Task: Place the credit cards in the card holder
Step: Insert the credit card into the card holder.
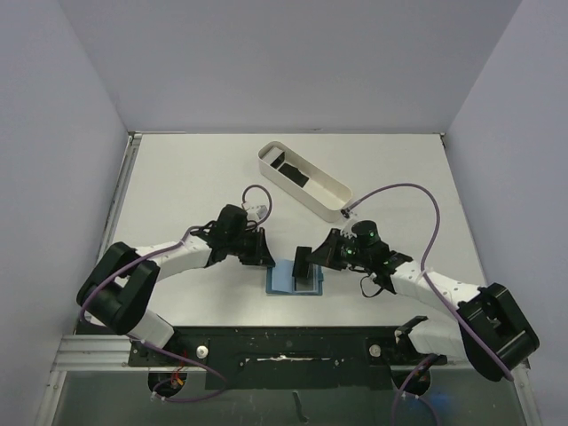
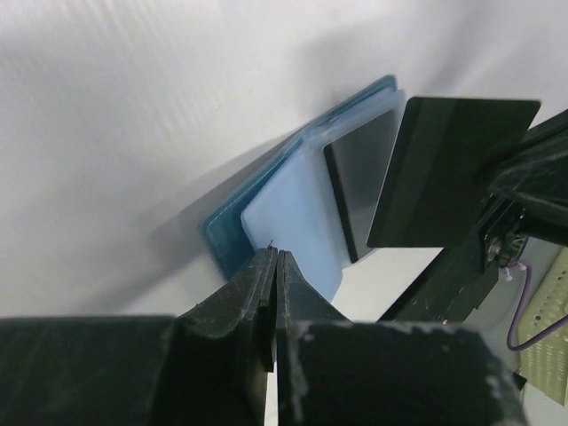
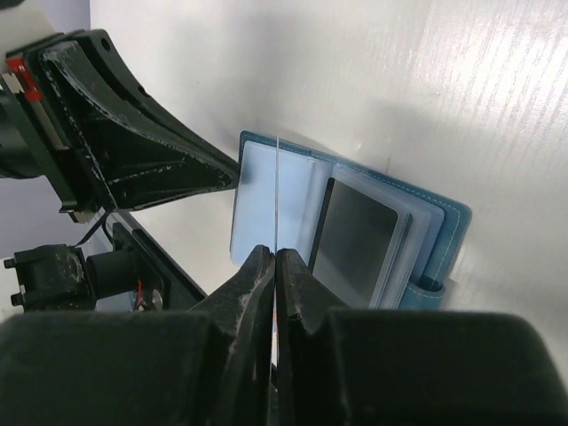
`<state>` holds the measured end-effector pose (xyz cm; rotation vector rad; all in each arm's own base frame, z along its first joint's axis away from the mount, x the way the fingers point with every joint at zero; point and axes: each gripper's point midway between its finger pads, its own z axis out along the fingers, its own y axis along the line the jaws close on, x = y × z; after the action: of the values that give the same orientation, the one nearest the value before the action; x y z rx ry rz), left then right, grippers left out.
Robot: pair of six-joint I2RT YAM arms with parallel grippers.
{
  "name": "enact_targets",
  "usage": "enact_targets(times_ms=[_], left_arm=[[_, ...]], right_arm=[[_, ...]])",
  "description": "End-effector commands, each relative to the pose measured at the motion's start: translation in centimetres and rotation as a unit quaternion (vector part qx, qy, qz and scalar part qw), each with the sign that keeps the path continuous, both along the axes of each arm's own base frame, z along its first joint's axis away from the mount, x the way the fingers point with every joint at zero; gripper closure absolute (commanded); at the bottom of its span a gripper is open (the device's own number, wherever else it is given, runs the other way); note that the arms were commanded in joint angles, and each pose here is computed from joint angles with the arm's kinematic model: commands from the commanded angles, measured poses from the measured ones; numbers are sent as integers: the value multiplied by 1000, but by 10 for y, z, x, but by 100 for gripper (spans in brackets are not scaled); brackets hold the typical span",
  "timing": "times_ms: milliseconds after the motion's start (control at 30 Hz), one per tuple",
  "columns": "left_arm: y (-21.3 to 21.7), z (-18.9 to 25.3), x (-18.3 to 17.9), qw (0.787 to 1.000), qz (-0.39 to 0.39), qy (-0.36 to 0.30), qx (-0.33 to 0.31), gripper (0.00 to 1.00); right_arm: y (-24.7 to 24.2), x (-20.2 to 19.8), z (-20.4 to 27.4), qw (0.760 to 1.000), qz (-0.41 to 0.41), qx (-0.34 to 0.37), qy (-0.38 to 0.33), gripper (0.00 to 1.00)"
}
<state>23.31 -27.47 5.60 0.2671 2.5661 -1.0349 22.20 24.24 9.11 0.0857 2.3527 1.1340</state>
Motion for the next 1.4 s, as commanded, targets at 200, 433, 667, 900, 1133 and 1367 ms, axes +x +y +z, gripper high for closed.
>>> enact_targets(times_ms=[200, 433, 667, 900, 1133, 1367], left_arm=[[-3, -8, -3, 1000, -4, -9, -18, 100], [5, -20, -5, 1000, 12, 1, 6, 100], [18, -32, -7, 998, 29, -1, 53, 100], [31, -38, -3, 994, 52, -11, 92, 100], [28, -43, -8, 995, 50, -6, 85, 100], [25, -45, -12, 995, 53, -3, 80, 100]], right_arm=[[23, 5, -9, 999, 39, 30, 6, 100], [20, -2, -35, 998, 39, 23, 35, 100], [18, -8, -46, 998, 40, 24, 52, 100], [10, -14, -52, 998, 39, 13, 49, 100], [12, -17, -57, 997, 55, 9, 52, 100], [19, -18, -63, 995, 69, 10, 64, 100]])
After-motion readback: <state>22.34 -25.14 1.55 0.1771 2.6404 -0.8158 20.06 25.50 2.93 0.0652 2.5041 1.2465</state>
